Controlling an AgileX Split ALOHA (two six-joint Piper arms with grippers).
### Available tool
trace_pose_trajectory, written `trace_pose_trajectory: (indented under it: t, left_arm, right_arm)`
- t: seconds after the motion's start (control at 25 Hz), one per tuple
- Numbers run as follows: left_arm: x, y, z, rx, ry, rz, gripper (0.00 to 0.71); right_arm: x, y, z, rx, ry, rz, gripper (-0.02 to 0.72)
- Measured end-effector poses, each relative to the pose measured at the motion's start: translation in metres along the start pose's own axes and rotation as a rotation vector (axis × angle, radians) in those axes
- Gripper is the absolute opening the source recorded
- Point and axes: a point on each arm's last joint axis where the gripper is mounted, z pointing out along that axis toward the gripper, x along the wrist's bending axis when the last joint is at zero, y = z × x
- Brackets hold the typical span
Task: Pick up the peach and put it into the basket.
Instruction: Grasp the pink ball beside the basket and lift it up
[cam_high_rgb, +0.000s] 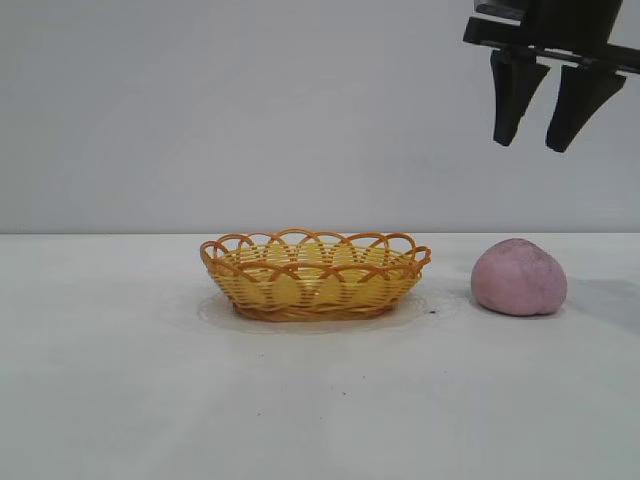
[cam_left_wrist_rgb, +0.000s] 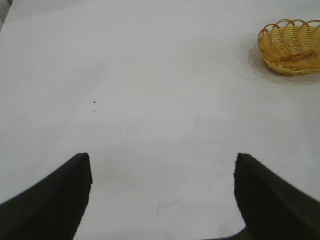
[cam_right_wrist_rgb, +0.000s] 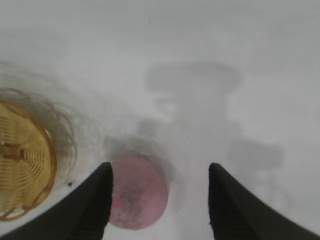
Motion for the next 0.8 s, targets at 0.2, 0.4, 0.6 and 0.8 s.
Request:
trace_pose_trajectory:
  t: [0.2, 0.4, 0.6, 0.8]
  left_arm:
    - [0.0, 0.0, 0.0, 0.0, 0.0, 0.0, 0.55]
    - [0.0, 0.0, 0.0, 0.0, 0.0, 0.0, 0.55]
    - [0.0, 0.0, 0.0, 0.0, 0.0, 0.0, 0.55]
    - [0.0, 0.0, 0.0, 0.0, 0.0, 0.0, 0.55]
  right_arm:
    - [0.007, -0.011, -0.003, 0.111, 0.006, -0.025, 0.36]
    - [0.039, -0.015, 0.002, 0.159, -0.004, -0.124, 0.36]
    - [0.053, -0.018, 0.025, 0.224, -0.006, -0.17, 0.36]
    - [0.048, -0.02, 0.049, 0.288, -0.028, -0.172, 0.36]
